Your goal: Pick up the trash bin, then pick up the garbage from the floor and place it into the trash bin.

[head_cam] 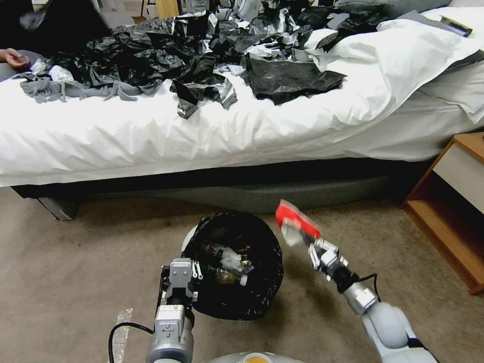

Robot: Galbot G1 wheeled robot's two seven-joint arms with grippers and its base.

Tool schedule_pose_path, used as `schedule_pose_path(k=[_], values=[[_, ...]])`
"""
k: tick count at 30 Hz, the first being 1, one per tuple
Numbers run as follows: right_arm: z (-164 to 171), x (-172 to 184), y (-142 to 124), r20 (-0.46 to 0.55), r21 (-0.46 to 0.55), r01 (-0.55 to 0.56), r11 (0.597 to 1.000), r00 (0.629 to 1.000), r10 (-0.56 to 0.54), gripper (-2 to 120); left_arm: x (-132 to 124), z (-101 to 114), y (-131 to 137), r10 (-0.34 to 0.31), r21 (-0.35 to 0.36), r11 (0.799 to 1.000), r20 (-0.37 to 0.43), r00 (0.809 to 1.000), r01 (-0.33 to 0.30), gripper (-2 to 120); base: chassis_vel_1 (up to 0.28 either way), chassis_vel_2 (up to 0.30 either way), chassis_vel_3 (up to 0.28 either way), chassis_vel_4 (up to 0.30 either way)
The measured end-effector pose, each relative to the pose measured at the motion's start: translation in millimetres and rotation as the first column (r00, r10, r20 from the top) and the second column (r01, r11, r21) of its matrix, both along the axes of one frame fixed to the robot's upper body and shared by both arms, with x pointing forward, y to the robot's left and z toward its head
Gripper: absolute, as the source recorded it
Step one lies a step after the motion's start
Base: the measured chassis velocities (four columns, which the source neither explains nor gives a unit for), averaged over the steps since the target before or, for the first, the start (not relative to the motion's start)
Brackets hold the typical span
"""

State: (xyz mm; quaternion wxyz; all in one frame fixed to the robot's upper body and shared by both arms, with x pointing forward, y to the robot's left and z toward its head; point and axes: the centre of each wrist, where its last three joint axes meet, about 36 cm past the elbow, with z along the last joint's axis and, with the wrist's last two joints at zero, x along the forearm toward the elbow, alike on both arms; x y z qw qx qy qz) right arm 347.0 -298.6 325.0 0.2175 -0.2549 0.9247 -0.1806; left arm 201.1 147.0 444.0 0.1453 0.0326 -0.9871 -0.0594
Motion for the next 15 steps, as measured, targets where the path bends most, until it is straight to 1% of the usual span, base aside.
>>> schedule_pose_path(k=[1, 2, 3, 4, 6, 7, 8, 10, 11, 12, 13, 14, 15], values=[[25, 2, 4, 0.059, 0.022, -0.006, 1.0, 0.998, 0.004, 0, 0, 0, 0, 0.0, 0.001, 1.0, -0.001, 1.0, 0.0, 2, 0.0, 0.0, 0.0, 0.0], [25, 2, 4, 0.059, 0.022, -0.006, 1.0, 0.998, 0.004, 0, 0, 0, 0, 0.0, 0.001, 1.0, -0.001, 1.0, 0.0, 2, 0.0, 0.0, 0.0, 0.0], [41, 2, 8, 0.094, 0.039, -0.013, 0.999, 0.996, 0.009, 0, 0, 0, 0, 0.0, 0.001, 1.0, -0.002, 1.0, 0.0, 2, 0.0, 0.0, 0.0, 0.0], [41, 2, 8, 0.094, 0.039, -0.013, 0.999, 0.996, 0.009, 0, 0, 0, 0, 0.0, 0.001, 1.0, -0.002, 1.0, 0.0, 2, 0.0, 0.0, 0.0, 0.0], [67, 0, 19, 0.156, 0.076, -0.037, 0.996, 0.987, 0.024, 0, 0, -1, 0, 0.0, 0.001, 1.0, -0.003, 1.0, 0.0, 2, 0.0, 0.0, 0.0, 0.0], [80, -5, 29, 0.182, 0.097, -0.063, 0.993, 0.982, 0.044, 0, 0, -2, 0, -0.001, 0.001, 1.0, -0.004, 1.0, 0.001, 2, 0.0, 0.0, 0.0, 0.0], [80, -5, 29, 0.182, 0.097, -0.063, 0.993, 0.982, 0.044, 0, 0, -2, 0, -0.001, 0.001, 1.0, -0.004, 1.0, 0.001, 2, 0.0, 0.0, 0.0, 0.0], [92, -14, 45, 0.2, 0.127, -0.102, 0.987, 0.977, 0.076, 0, 1, -2, 0, -0.001, 0.0, 1.0, -0.005, 1.0, 0.001, 2, 0.0, 0.0, 0.0, 0.0], [96, -24, 58, 0.198, 0.15, -0.138, 0.979, 0.974, 0.107, 0, 1, -3, -1, -0.002, 0.0, 1.0, -0.006, 1.0, 0.002, 2, 0.0, 0.0, 0.0, 0.0], [94, -32, 68, 0.185, 0.165, -0.163, 0.973, 0.974, 0.131, 0, 1, -4, -1, -0.003, -0.001, 1.0, -0.007, 1.0, 0.003, 2, 0.0, 0.0, 0.0, 0.0], [94, -32, 68, 0.185, 0.165, -0.163, 0.973, 0.974, 0.131, 0, 1, -4, -1, -0.003, -0.001, 1.0, -0.007, 1.0, 0.003, 2, 0.0, 0.0, 0.0, 0.0], [91, -38, 75, 0.17, 0.171, -0.18, 0.969, 0.974, 0.15, 0, 1, -4, -1, -0.004, -0.002, 1.0, -0.007, 1.0, 0.004, 2, 0.0, 0.0, 0.0, 0.0], [82, -48, 86, 0.14, 0.172, -0.206, 0.963, 0.973, 0.183, 0, 2, -4, -2, -0.005, -0.004, 1.0, -0.007, 1.0, 0.005, 2, 0.0, 0.0, 0.0, 0.0]])
